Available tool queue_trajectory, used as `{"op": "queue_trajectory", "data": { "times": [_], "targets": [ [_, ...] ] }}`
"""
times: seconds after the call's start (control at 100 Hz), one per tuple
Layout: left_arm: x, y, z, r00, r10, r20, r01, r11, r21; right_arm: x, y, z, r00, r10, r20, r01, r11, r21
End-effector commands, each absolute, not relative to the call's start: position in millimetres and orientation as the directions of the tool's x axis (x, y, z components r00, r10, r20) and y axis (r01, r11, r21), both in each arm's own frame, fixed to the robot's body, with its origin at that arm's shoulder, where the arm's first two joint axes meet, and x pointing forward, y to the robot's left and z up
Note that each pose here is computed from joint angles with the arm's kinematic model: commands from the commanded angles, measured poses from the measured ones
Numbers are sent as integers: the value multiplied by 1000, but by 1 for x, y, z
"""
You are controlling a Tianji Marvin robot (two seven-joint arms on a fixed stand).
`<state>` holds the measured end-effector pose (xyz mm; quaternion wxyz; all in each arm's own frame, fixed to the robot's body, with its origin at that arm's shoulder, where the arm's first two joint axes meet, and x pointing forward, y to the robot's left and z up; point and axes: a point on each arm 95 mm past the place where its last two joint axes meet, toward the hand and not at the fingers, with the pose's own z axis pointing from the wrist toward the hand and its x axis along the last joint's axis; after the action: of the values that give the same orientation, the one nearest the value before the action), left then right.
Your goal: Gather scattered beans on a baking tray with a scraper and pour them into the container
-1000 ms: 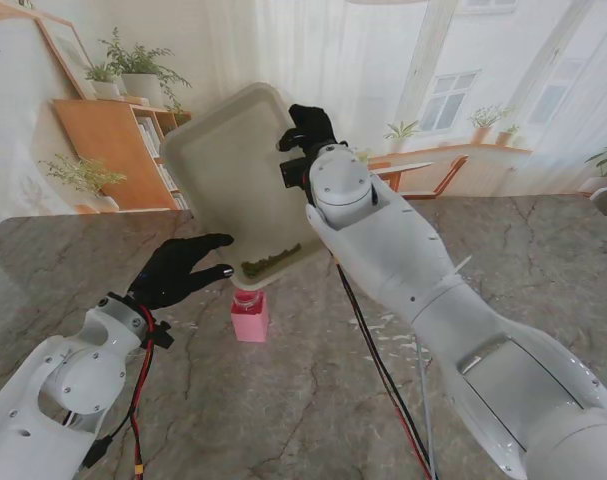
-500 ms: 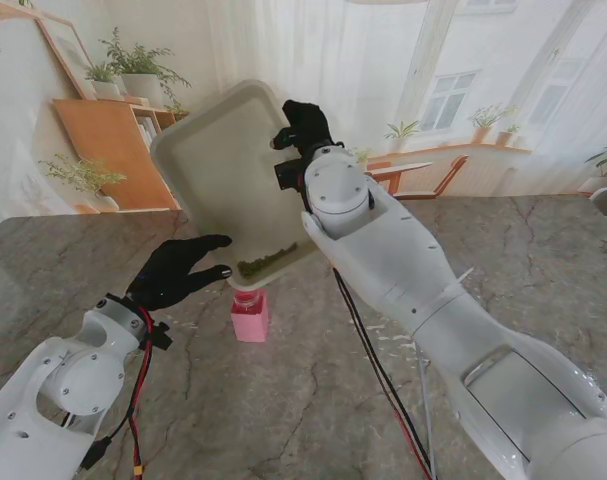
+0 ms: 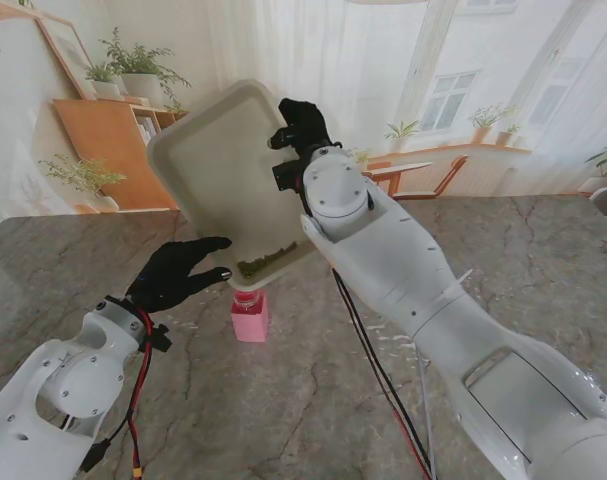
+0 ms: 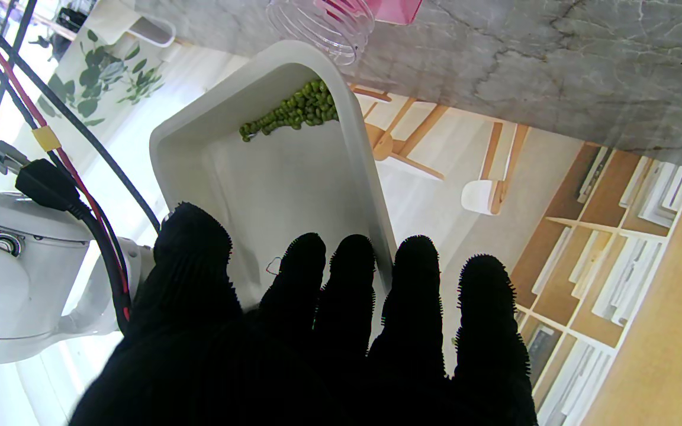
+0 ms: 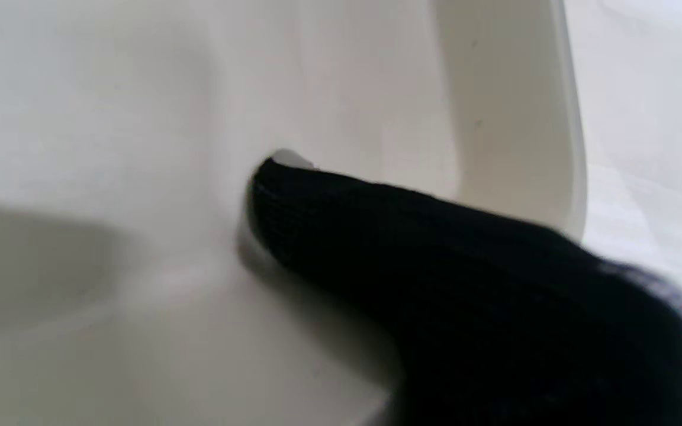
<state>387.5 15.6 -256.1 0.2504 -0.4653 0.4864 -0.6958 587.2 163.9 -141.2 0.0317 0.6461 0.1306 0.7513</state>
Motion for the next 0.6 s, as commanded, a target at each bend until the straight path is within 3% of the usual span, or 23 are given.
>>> {"op": "queue_trajectory", "data": {
  "times": [0.0,0.59],
  "targets": [
    [386,14,-258,-438,-799,411,-109,-407,-907,584,169,-132,-199,200,959,145,-962,231],
    [383,15,-259,-427,-804,413,-110,-408,-907,574,176,-128,-258,201,945,168,-954,248]
  ]
}}
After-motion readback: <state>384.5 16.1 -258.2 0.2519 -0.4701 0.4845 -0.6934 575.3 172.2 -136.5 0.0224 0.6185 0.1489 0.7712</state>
